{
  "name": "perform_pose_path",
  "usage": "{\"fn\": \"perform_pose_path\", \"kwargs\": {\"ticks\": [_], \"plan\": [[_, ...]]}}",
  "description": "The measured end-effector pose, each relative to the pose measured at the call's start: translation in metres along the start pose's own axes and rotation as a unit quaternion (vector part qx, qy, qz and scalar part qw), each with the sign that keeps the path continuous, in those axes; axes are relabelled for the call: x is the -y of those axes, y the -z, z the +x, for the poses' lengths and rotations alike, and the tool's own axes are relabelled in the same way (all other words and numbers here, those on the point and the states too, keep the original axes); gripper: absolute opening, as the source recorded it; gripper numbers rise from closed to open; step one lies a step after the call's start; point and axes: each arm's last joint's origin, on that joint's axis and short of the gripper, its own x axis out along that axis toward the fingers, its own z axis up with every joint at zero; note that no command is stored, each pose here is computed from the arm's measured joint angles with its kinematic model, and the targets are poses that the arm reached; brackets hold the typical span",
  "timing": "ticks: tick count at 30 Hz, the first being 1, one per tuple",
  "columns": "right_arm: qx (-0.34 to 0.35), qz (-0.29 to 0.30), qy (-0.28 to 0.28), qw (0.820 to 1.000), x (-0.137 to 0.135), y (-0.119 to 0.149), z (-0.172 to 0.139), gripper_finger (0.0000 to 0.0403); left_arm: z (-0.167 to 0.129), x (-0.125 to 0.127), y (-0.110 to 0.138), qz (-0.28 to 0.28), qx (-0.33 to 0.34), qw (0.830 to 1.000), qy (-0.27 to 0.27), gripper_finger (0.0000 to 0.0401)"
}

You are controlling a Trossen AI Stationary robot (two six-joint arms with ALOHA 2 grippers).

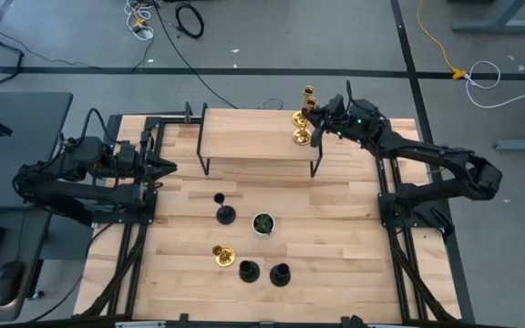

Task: Pick & Place candle stick holders
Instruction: Put the right golden candle holder on the shelf aligned with the other golden candle holder

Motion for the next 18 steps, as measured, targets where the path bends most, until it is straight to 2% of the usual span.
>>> {"fn": "perform_pose_path", "kwargs": {"ticks": [4,11,18], "plan": [[-0.001,-0.009,-0.001,1.0,0.0004,0.003,0.0054,0.0014,0.0001,0.0,0.0,0.0,0.0,1.0,0.0,0.0034],[-0.012,-0.008,0.001,1.0,0.0006,0.0064,0.0053,0.0051,0.0,0.0,0.0,0.0,0.0,1.0,0.0,0.0034],[-0.011,-0.01,0.001,1.0,0.0006,0.006,0.0052,0.0053,0.0001,0.0,0.0,0.0,0.0,1.0,0.0,0.0034]]}}
